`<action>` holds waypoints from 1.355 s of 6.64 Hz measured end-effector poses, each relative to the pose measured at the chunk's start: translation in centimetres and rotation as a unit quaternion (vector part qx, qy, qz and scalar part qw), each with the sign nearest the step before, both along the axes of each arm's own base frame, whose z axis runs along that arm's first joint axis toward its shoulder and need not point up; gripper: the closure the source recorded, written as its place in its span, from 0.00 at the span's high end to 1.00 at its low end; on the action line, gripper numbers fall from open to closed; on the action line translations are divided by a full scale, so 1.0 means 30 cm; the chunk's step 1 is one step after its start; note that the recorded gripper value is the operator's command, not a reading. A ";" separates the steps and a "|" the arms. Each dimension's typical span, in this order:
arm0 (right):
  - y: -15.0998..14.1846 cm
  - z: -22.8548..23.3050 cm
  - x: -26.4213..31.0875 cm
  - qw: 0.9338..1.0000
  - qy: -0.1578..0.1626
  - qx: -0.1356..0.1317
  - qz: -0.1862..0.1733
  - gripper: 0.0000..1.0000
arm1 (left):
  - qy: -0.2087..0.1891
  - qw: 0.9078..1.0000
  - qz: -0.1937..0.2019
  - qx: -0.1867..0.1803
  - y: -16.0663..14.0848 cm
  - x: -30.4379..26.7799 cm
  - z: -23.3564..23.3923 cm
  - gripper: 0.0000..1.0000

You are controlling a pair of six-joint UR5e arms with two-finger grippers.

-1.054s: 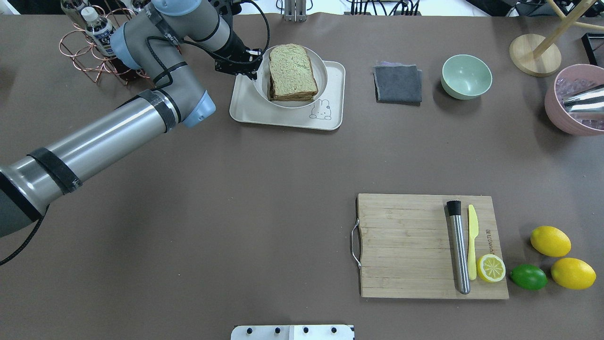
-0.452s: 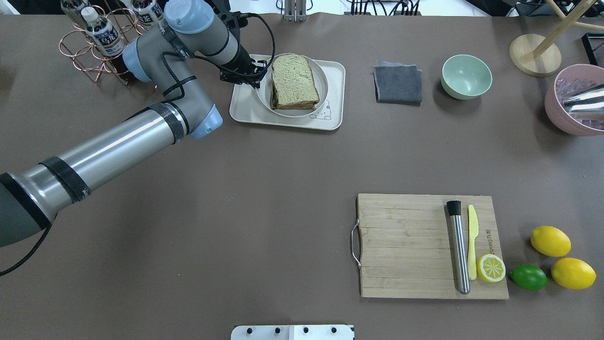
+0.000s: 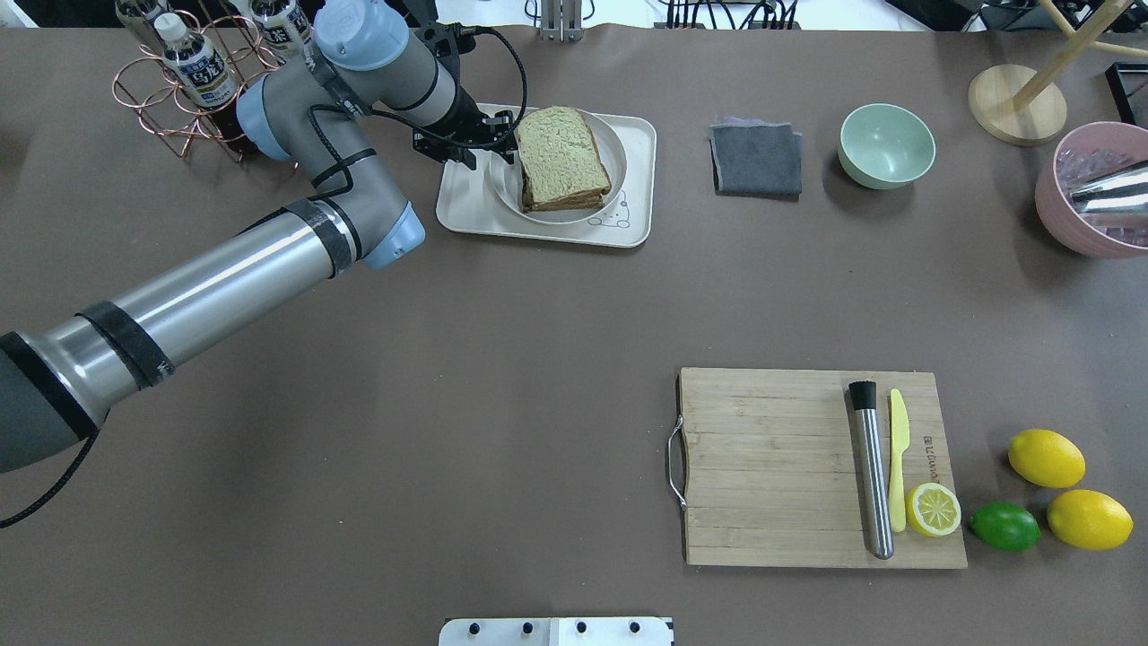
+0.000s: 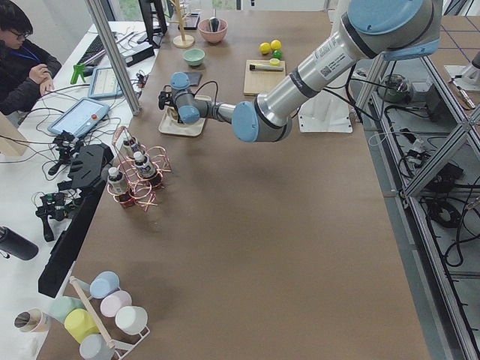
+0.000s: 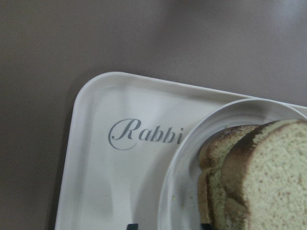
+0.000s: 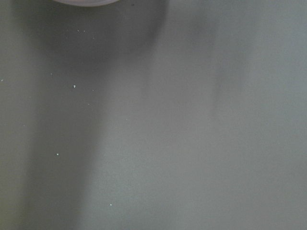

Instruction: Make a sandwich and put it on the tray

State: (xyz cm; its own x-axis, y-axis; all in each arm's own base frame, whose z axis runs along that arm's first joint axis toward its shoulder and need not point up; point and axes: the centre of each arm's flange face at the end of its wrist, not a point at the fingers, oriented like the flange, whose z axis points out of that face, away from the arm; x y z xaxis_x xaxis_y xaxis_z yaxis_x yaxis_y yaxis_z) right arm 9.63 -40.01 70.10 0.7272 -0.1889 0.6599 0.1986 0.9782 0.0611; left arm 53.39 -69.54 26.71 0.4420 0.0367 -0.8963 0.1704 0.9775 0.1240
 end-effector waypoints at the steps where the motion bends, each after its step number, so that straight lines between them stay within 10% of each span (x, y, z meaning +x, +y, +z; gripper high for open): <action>1: -0.001 -0.001 0.000 1.000 0.000 0.000 0.000 1.00 | 0.005 1.000 -0.001 0.006 0.014 -0.022 -0.006 0.99; 9: 0.007 0.006 0.000 1.000 0.001 0.000 -0.002 1.00 | -0.012 0.998 0.054 0.012 0.709 -0.819 0.144 0.99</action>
